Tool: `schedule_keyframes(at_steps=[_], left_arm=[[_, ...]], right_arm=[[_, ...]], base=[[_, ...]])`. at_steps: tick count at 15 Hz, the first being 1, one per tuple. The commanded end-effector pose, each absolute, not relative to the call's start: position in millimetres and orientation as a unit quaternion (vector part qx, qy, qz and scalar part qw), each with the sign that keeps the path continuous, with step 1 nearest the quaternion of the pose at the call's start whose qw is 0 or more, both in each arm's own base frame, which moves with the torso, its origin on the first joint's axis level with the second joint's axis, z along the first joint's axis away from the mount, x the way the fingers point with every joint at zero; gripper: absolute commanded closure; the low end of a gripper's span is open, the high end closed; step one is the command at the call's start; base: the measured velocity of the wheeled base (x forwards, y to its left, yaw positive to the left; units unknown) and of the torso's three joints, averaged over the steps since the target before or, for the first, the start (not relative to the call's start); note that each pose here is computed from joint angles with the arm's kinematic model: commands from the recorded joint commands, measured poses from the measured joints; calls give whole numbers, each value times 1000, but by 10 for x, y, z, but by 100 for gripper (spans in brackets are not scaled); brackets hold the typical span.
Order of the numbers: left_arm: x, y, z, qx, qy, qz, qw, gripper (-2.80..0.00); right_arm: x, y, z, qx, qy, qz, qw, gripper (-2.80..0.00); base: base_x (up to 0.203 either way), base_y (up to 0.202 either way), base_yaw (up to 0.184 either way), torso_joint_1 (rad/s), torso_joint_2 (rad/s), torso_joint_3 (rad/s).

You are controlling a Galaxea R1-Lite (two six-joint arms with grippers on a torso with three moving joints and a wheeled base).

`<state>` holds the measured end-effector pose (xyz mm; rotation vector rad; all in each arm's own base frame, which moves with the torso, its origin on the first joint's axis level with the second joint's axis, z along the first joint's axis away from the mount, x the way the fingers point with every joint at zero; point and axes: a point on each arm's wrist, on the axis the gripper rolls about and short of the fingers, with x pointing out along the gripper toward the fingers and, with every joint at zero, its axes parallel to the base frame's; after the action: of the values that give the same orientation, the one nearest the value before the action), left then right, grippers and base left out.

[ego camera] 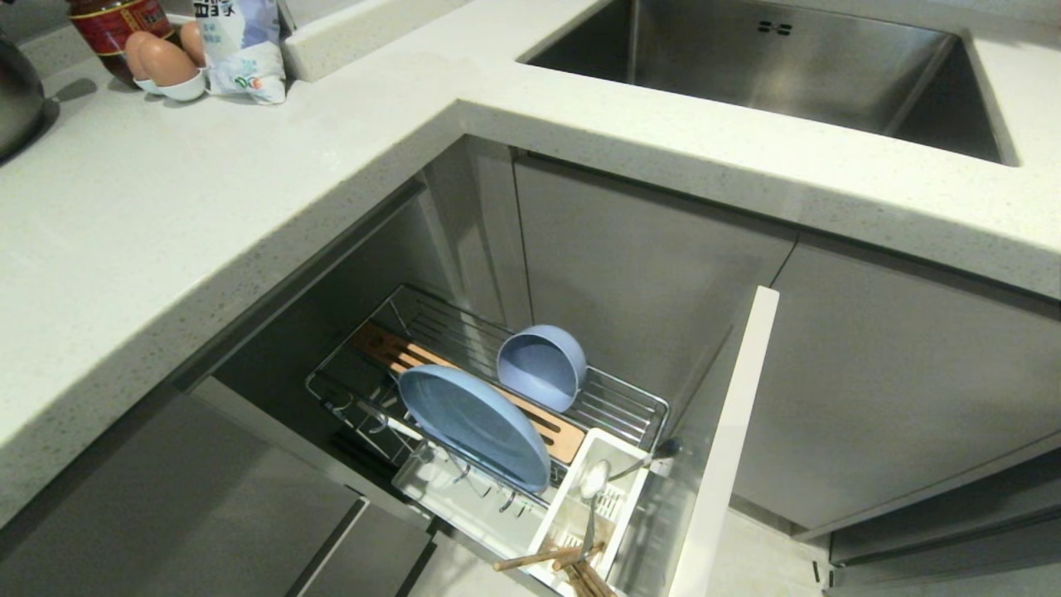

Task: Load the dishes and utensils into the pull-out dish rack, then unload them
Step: Take the plate out of the cupboard

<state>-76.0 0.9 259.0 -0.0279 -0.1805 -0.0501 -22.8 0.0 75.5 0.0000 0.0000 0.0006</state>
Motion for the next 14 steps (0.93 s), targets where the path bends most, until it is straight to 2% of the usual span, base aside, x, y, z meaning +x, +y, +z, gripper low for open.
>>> schedule_keyframes(at_steps=[1,4,12,14], left_arm=[[-876,-4,2101,-1,-93,-27,995,0],[-780,-17,1631,9,-71,-33,997,0],[-222,-8,825,41,-49,-12,998,0],[-223,-6,730,43,4,-9,999,0]], right_arm=[[-228,0,755,0,0,1,1000,0],[-228,0,755,0,0,1,1000,0],[-228,0,755,0,0,1,1000,0],[-228,0,755,0,0,1,1000,0]], base=[[0,0,0,0,0,0],[0,0,0,0,0,0],[0,0,0,0,0,0],[0,0,0,0,0,0]])
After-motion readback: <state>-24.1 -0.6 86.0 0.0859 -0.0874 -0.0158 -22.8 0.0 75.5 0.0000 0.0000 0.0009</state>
